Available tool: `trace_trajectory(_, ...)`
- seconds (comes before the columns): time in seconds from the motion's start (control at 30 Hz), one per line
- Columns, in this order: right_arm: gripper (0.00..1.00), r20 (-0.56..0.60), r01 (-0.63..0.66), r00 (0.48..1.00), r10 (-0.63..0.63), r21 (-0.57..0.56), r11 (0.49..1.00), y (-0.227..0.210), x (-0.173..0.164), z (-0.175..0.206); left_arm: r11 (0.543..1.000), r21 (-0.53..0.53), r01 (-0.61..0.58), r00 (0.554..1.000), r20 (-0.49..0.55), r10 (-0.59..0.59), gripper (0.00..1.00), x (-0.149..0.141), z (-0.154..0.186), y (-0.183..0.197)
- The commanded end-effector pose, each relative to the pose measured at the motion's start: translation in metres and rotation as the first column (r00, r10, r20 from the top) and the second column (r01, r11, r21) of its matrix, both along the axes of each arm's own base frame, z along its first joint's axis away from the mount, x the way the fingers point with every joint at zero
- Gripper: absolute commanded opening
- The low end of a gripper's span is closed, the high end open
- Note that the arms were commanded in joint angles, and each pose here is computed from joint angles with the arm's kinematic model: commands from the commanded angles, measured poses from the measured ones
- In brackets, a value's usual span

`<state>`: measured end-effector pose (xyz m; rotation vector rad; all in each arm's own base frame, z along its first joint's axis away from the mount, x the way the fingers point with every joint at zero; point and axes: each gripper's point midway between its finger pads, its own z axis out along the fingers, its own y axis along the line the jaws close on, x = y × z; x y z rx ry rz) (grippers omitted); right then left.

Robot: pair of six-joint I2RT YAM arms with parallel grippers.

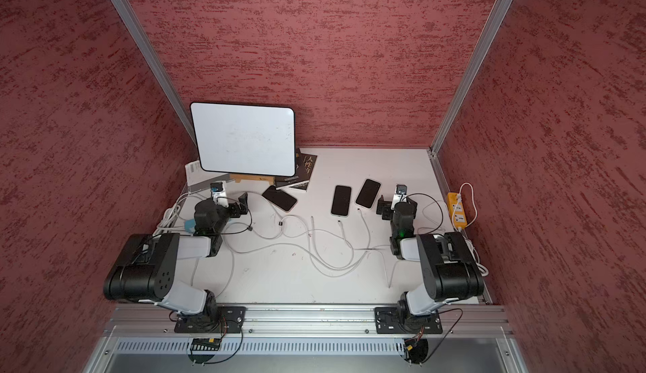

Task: Plug the charging cable into the phone
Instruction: Pick up the phone at the center of the board.

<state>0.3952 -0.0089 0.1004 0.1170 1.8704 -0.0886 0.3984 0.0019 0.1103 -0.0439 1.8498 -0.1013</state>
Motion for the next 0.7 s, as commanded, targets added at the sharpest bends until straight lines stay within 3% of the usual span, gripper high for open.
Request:
trace_trajectory(0.0,0.99,0.057,0.017,0.998,-0.017,0.004,1.0,-0.0014,0.0054,0.0167,1.0,0.002,0.0,1.0,0.014,0.0,1.0,0.0033,0.0058,0.0002)
trace_trajectory(0.67,0.99,0.057,0.017,0.998,-0.018,0.004,1.0,-0.0016,0.0053,0.0165,1.0,-0.022,0.014,1.0,0.015,-0.013,1.0,0.003,0.0065,0.0021)
